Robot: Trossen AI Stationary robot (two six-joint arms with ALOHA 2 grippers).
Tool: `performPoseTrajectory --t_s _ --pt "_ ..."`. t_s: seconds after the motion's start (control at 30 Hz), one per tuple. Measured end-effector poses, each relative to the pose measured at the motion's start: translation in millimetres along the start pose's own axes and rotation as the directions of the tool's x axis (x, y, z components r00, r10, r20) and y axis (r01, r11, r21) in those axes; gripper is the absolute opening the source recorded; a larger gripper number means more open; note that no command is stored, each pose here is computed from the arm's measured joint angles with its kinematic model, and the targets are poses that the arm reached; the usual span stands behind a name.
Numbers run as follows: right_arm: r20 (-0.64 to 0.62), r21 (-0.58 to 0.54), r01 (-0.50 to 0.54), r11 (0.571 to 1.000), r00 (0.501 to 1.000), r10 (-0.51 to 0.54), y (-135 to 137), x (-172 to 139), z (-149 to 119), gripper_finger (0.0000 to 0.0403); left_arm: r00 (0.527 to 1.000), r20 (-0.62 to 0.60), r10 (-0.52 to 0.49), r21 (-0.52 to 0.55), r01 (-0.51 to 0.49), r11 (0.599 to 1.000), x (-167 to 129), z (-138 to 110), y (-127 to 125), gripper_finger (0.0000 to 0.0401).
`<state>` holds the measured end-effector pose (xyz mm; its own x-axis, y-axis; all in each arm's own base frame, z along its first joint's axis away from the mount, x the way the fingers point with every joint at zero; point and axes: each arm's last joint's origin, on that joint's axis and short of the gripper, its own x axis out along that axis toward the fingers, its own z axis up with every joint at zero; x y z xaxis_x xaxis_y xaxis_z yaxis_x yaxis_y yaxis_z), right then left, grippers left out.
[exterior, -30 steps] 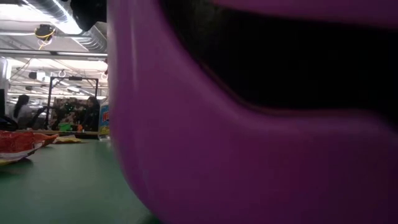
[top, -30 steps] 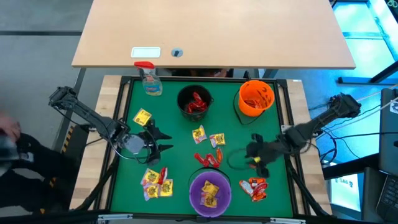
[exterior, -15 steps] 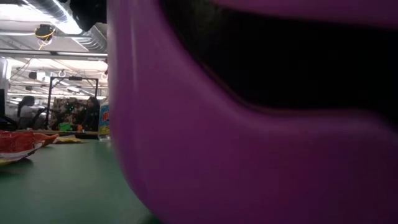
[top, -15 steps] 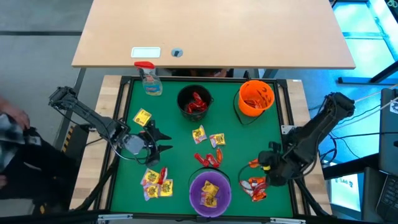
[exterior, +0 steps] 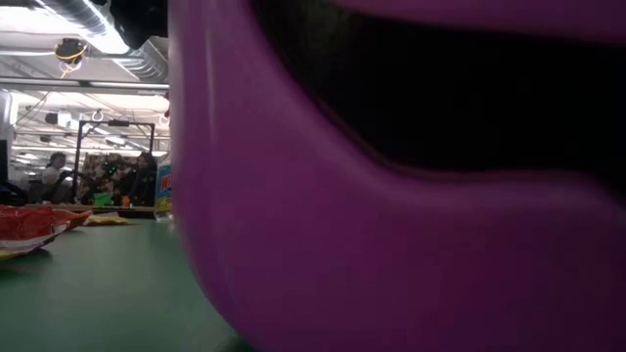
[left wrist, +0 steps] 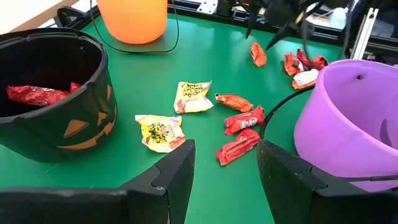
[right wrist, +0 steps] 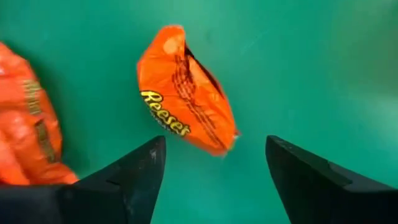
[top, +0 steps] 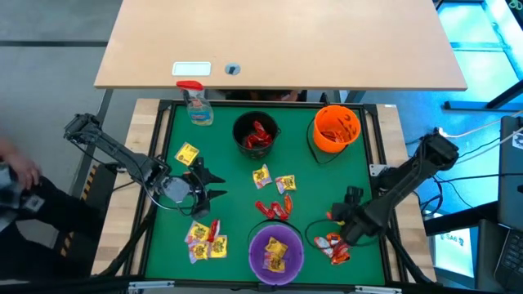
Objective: Sort candy
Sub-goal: Put the orange chocolate into the orange bucket
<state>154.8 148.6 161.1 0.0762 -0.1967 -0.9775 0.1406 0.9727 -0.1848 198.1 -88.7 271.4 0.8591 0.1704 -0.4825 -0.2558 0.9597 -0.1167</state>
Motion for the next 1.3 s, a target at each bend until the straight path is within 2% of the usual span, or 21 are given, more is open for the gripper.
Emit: performPoseTrajectory --t_s 0.1,0.27,0.5,0.6,0.77,1.0,1.1,1.3 --pt "-0.047 0.025 -0.037 0.999 0.998 0.039 -8.4 17.7 1.4 0.0272 1.0 0.0 0.0 0.0 0.0 1.0 0.0 0.0 0.0 0.0163" --pt "-0.051 0.002 -0.08 0.997 0.996 0.08 -14.7 27.1 5.3 0.0264 1.0 0.0 0.0 0.0 0.0 1.0 0.0 0.0 0.0 0.0163" --pt "-0.061 -0.006 -0.097 0.995 0.994 0.096 -19.2 21.9 3.2 0.0253 1.0 0.0 0.0 -0.004 0.0 1.0 0.0 0.0 0.0 0.0163" --pt "-0.123 -0.002 -0.091 0.996 0.988 0.09 -26.3 18.4 -3.8 0.0253 1.0 0.0 0.0 -0.021 0.0 1.0 0.0 0.0 0.0 0.0163" --pt "-0.101 0.043 -0.114 0.993 0.988 0.117 -34.3 5.3 -7.8 0.0253 1.0 0.0 0.001 -0.033 -0.001 0.999 0.0 0.0 0.0 0.0163" --pt "0.093 0.055 -0.162 0.985 0.983 0.156 -39.3 -10.3 -3.5 0.0253 1.0 0.008 0.015 -0.027 -0.014 1.0 0.0 0.2 0.4 0.0163" --pt "0.165 0.02 -0.163 0.986 0.974 0.157 -37.4 -11.9 0.6 0.0253 1.0 0.009 0.017 -0.027 -0.016 1.0 0.0 0.3 0.5 0.0163" --pt "0.189 -0.008 -0.133 0.991 0.973 0.132 -35.2 -9.2 3.3 0.0253 1.0 0.012 0.02 -0.028 -0.02 0.999 0.0 0.3 0.6 0.0163"
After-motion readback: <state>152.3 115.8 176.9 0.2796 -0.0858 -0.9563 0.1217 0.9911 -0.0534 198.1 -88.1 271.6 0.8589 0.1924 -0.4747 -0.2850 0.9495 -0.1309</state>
